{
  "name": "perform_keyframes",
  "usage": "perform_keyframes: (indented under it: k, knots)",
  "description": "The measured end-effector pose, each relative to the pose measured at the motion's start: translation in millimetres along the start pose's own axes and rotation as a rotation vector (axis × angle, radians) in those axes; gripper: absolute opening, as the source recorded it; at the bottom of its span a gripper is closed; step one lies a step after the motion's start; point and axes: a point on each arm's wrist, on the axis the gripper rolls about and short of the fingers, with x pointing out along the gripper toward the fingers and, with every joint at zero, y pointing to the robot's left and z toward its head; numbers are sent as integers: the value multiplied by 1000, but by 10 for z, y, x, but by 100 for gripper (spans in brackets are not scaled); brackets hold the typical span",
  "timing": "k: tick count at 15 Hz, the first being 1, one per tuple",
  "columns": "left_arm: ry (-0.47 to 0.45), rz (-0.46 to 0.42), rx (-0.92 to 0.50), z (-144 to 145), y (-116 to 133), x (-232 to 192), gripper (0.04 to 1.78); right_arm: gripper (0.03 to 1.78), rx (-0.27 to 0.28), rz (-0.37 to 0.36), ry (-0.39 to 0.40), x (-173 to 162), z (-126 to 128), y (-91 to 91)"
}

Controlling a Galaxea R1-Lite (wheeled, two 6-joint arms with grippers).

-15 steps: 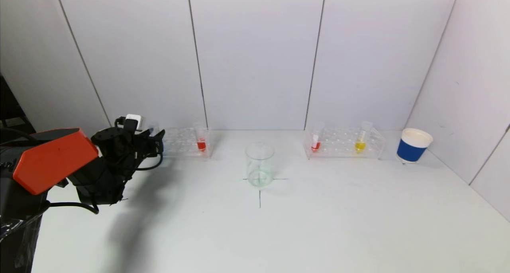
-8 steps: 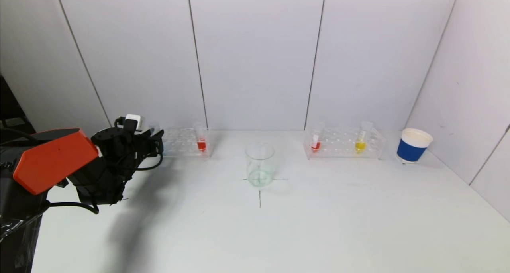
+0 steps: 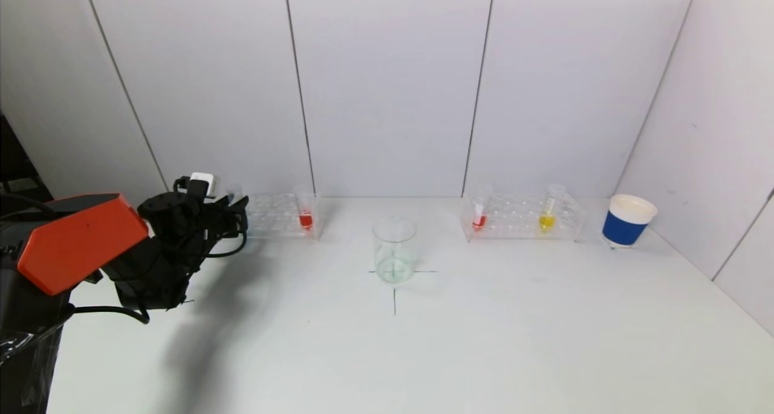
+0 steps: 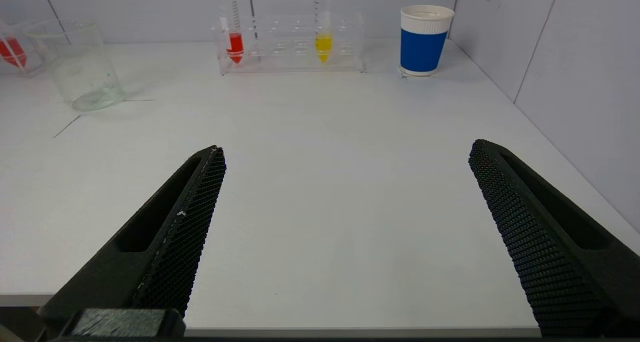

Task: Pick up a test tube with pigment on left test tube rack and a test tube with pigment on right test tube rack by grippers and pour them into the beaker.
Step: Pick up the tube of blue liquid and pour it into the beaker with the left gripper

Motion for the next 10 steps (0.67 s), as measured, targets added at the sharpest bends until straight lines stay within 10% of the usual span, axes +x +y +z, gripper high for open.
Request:
perform_keyframes:
  k: [10]
  knots:
    - [-30, -19, 4, 611, -71, -72, 45, 177, 0, 0, 0, 0, 0, 0]
